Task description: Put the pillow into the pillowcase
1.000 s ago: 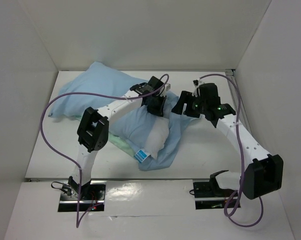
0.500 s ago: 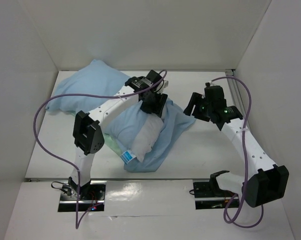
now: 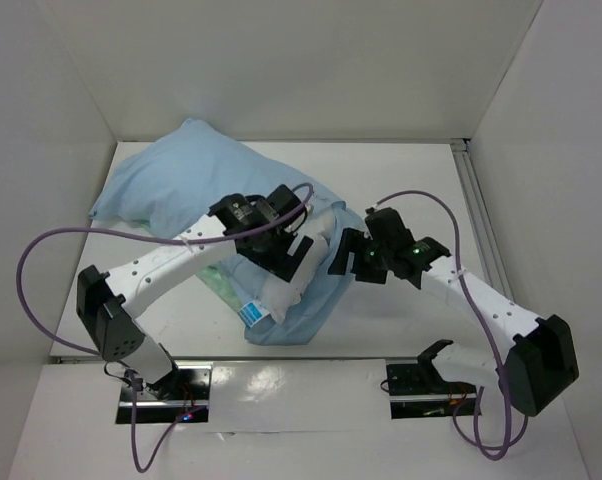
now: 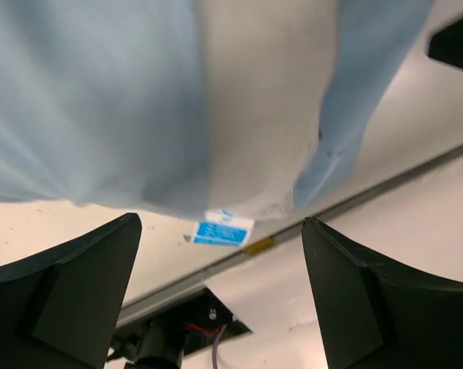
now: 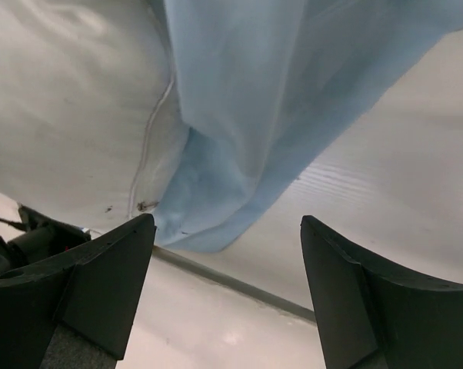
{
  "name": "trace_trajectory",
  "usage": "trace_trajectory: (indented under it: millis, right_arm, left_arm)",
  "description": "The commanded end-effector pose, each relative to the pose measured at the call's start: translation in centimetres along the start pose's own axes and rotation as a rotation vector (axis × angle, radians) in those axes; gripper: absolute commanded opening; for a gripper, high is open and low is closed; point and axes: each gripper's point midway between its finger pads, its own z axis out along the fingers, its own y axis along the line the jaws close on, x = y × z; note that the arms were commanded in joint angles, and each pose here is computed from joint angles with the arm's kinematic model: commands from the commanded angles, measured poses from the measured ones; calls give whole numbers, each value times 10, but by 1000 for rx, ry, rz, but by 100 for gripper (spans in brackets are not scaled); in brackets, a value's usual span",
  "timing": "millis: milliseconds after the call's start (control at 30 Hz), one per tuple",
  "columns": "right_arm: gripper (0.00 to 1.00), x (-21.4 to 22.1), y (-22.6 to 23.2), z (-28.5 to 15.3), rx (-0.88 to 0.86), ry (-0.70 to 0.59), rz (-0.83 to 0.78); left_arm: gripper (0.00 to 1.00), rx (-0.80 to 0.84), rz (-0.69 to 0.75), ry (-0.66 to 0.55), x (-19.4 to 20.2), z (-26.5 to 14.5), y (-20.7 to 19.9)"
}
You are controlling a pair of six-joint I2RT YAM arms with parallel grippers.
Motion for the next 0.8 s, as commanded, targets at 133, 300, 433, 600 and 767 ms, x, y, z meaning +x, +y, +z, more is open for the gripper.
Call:
trace_trajectory:
  millis: [133, 300, 433, 600, 767]
  right_arm:
    - [82, 20, 38, 40, -106, 49, 23]
    - [69, 39, 32, 61, -92, 65, 59]
    - [52, 47, 24, 73, -52, 69, 77]
    - [1, 45, 4, 68, 60, 36, 70]
    - [0, 25, -38, 50, 254, -48, 36]
  left_arm:
    - [100, 48, -85, 138, 54, 31, -31]
    - [97, -36, -146, 107, 52, 69, -25]
    - [75, -36, -215, 77, 42, 89, -21]
    - [0, -61, -318, 5, 9, 91, -8]
    - [0, 50, -413, -119, -53, 70, 2]
